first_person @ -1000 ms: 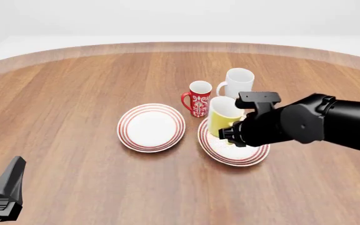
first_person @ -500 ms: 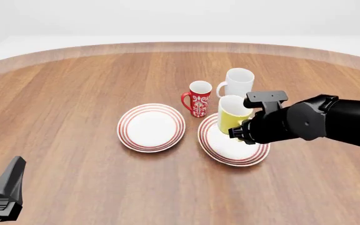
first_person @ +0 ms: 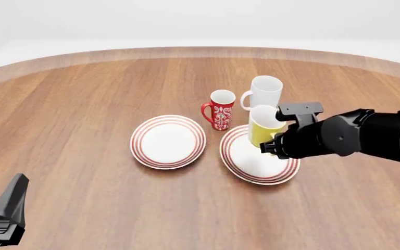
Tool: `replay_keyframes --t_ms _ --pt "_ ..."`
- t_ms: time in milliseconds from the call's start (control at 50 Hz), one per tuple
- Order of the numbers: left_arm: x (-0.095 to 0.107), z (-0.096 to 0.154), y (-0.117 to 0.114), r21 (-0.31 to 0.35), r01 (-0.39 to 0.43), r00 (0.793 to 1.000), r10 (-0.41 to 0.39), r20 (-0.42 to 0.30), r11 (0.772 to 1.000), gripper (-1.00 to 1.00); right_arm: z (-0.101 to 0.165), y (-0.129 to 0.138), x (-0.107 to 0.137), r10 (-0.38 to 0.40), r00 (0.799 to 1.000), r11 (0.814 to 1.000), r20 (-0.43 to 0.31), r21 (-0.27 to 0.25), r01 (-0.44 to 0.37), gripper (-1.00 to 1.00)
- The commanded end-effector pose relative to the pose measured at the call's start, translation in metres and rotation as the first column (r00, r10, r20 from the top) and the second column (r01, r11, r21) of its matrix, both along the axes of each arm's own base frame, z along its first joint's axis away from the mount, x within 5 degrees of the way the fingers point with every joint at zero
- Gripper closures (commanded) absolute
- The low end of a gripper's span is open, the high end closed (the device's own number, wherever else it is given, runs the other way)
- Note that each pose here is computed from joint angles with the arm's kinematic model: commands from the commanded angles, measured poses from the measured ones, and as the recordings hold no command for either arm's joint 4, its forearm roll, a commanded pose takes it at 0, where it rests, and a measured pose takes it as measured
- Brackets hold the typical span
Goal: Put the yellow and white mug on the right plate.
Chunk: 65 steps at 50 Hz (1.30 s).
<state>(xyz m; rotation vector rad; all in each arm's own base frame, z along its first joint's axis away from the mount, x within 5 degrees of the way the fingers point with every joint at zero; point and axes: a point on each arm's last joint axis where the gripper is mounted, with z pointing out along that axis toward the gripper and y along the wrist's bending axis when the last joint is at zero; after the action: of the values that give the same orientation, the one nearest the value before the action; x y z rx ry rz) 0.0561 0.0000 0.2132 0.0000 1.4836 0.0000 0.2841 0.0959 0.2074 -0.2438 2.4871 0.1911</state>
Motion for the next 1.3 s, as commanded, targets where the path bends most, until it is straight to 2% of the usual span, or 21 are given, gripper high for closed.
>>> replay_keyframes --t_ms 20,800,820,1300 --pt "0.000 0.000 0.000 0.000 0.000 1.000 0.000 0.000 1.000 -1.00 -0.005 -0.001 0.004 -0.005 1.000 1.000 0.011 0.001 0.005 1.00" --pt "0.000 0.000 0.000 0.000 0.000 1.000 0.000 0.000 1.000 -1.00 -0.029 0.011 0.003 -0.009 1.000 1.000 -0.015 0.027 0.009 1.00" --pt "0.000 0.000 0.000 0.000 0.000 1.000 0.000 0.000 1.000 -1.00 -0.031 0.008 0.003 -0.020 1.000 0.999 -0.020 0.028 0.021 -1.00" --pt "0.000 0.000 0.000 0.000 0.000 1.000 0.000 0.000 1.000 -1.00 -0.016 0.009 -0.012 -0.017 1.000 0.999 -0.011 0.044 0.017 -1.00"
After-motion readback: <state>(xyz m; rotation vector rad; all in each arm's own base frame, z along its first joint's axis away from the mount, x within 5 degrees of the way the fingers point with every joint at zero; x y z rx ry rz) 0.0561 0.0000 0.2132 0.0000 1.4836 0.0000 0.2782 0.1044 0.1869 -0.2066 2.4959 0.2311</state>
